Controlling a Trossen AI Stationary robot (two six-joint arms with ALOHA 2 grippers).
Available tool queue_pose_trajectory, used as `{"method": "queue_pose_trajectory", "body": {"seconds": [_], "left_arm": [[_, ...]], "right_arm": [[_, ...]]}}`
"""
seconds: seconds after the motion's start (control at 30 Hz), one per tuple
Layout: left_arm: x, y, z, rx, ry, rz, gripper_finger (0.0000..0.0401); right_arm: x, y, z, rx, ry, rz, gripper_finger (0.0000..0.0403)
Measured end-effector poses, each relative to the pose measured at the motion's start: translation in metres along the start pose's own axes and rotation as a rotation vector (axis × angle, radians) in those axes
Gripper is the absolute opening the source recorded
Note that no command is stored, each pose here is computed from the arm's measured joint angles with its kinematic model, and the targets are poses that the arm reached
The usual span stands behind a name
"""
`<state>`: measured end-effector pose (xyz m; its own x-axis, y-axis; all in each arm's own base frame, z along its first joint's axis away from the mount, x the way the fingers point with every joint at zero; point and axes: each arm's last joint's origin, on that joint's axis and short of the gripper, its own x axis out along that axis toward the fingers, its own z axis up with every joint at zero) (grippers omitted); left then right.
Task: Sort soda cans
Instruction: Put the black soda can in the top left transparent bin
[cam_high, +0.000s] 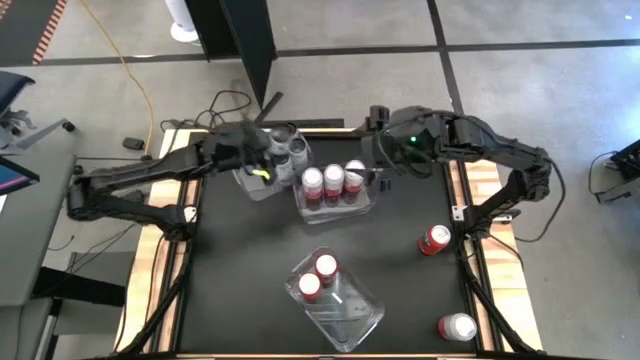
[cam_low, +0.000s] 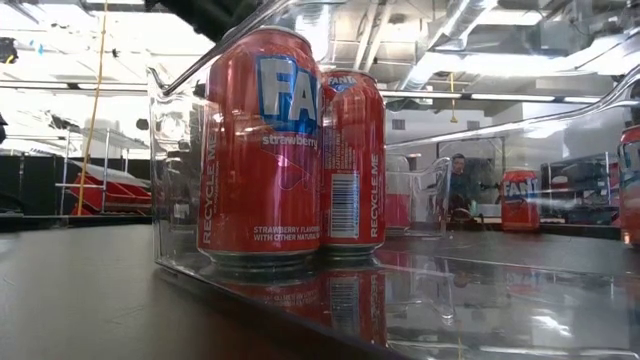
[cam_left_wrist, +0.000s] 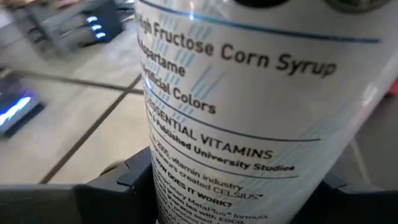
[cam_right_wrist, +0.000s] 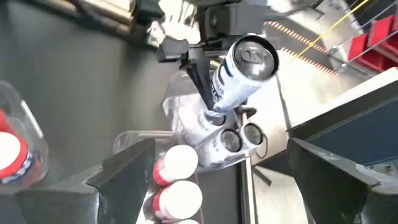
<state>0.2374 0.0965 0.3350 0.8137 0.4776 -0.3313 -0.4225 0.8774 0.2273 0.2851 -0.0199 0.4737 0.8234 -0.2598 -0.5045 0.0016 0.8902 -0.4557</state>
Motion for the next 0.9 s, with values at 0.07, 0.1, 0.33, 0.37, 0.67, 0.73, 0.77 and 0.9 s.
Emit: {"method": "queue_pose_trajectory", "body": {"seconds": [0.07, 0.1, 0.33, 0.37, 0.67, 0.73, 0.77, 0.9], "left_arm": [[-0.008, 0.006, -0.014, -0.065, -0.014, 0.058, 0.0239], [-0.011, 0.009, -0.021, -0.095, -0.029, 0.094, 0.0239], [-0.024, 0.018, -0.064, -0.219, -0.102, 0.317, 0.0239], [-0.023, 0.018, -0.069, -0.231, -0.115, 0.337, 0.0239], [-0.016, 0.017, -0.120, -0.317, -0.174, 0.419, 0.0239], [-0.015, 0.017, -0.128, -0.321, -0.167, 0.423, 0.0239], [-0.015, 0.017, -0.133, -0.322, -0.164, 0.429, 0.0239], [-0.016, 0.018, -0.145, -0.339, -0.165, 0.435, 0.0239]], "right_arm": [[-0.004, -0.001, 0.000, 0.003, -0.009, -0.005, 0.0376], [-0.006, -0.001, 0.000, 0.004, -0.016, -0.008, 0.0377], [-0.004, -0.001, 0.001, 0.003, -0.015, -0.007, 0.0377], [-0.003, -0.001, 0.000, 0.002, -0.010, -0.005, 0.0377], [0.001, 0.000, 0.000, 0.003, 0.000, 0.000, 0.0377], [0.001, 0.000, 0.000, 0.005, -0.003, -0.002, 0.0377], [0.001, 0.000, 0.000, 0.005, -0.003, -0.002, 0.0377], [0.001, 0.000, 0.000, 0.005, -0.004, -0.002, 0.0377]]}}
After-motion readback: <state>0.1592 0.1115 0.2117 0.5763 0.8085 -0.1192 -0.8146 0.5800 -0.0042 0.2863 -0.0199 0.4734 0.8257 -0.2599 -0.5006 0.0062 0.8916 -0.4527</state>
